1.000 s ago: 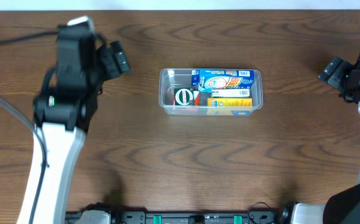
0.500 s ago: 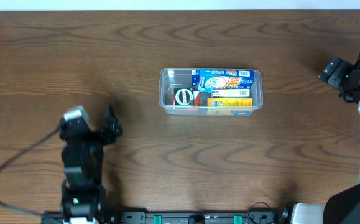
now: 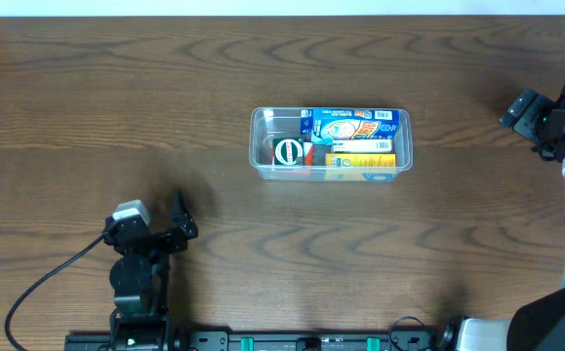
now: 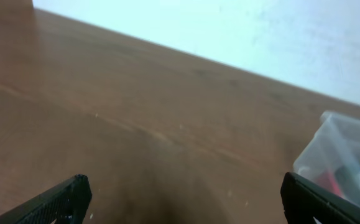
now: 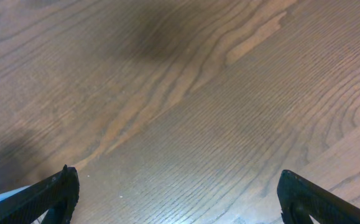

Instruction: Pack container

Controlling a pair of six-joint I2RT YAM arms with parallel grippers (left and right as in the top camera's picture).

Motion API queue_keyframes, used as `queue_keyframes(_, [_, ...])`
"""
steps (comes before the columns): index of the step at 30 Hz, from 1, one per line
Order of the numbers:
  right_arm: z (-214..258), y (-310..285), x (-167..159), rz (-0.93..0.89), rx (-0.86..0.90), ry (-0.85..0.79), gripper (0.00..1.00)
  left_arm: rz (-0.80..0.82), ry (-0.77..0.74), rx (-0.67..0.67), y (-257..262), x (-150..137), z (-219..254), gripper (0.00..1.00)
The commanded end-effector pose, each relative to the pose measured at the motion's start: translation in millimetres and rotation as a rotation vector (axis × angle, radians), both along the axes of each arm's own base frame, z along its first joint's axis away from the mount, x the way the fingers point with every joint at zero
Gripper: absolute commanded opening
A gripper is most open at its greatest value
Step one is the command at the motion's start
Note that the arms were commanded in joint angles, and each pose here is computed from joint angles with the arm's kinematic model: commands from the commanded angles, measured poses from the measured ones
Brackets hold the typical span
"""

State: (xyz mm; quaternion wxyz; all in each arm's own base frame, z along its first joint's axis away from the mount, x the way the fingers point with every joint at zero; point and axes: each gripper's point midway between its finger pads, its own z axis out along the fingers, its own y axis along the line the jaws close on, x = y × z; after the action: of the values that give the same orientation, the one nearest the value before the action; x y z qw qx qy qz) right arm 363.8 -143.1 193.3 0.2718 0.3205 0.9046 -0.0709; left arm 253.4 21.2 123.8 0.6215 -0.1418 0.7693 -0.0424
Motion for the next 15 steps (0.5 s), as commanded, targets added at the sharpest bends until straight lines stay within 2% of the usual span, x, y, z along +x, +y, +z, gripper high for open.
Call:
queue_keyframes(1, [2.9, -3.5, -0.3, -0.021, -0.002, -0.009, 0.99, -0.007, 0.008, 0.037, 0.5, -2.6, -2.9, 0.98])
queue_keyframes(5, [2.9, -3.5, -0.3, -0.021, -0.002, -0.009, 0.99, -0.008, 0.061, 0.035, 0.3, -9.1, -15.9, 0.98])
queue_keyframes(15, [2.9, -3.5, -0.3, -0.021, -0.002, -0.009, 0.99, -0.008, 0.046, 0.035, 0.3, -9.4, -12.6, 0.98])
